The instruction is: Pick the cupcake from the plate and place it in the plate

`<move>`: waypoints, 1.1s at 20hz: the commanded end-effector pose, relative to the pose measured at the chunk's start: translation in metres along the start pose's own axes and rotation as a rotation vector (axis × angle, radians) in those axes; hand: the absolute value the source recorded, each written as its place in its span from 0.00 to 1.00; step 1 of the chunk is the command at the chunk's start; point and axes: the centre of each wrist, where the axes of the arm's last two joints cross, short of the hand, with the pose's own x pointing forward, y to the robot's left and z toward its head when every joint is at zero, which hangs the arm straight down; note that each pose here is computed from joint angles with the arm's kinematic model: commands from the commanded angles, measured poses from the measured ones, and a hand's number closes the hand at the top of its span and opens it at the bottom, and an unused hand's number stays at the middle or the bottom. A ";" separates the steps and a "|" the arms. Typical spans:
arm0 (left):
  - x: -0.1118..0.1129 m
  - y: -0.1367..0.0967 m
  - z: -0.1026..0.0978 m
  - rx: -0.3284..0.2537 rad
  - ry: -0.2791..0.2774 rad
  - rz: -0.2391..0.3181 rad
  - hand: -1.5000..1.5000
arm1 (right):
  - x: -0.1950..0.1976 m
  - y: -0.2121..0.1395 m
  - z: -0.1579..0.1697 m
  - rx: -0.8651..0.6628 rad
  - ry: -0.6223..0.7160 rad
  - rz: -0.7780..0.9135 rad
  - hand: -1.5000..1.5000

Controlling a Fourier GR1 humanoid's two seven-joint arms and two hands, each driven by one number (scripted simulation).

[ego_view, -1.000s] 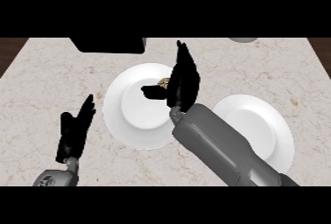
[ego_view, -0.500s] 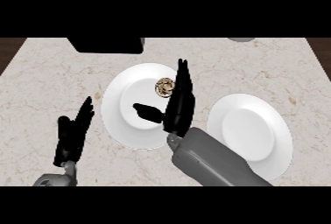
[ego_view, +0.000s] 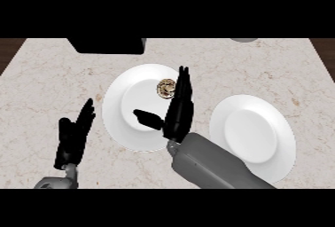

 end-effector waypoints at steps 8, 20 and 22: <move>0.002 0.000 -0.011 -0.002 0.000 0.008 0.50 | -0.027 0.008 0.003 -0.072 0.090 0.026 0.00; -0.001 0.009 -0.001 0.023 0.022 0.004 0.50 | -0.062 -0.004 0.024 -0.102 0.130 0.061 0.00; -0.019 -0.011 0.025 0.015 0.014 0.030 0.50 | -0.054 -0.005 0.019 -0.104 0.148 0.081 0.00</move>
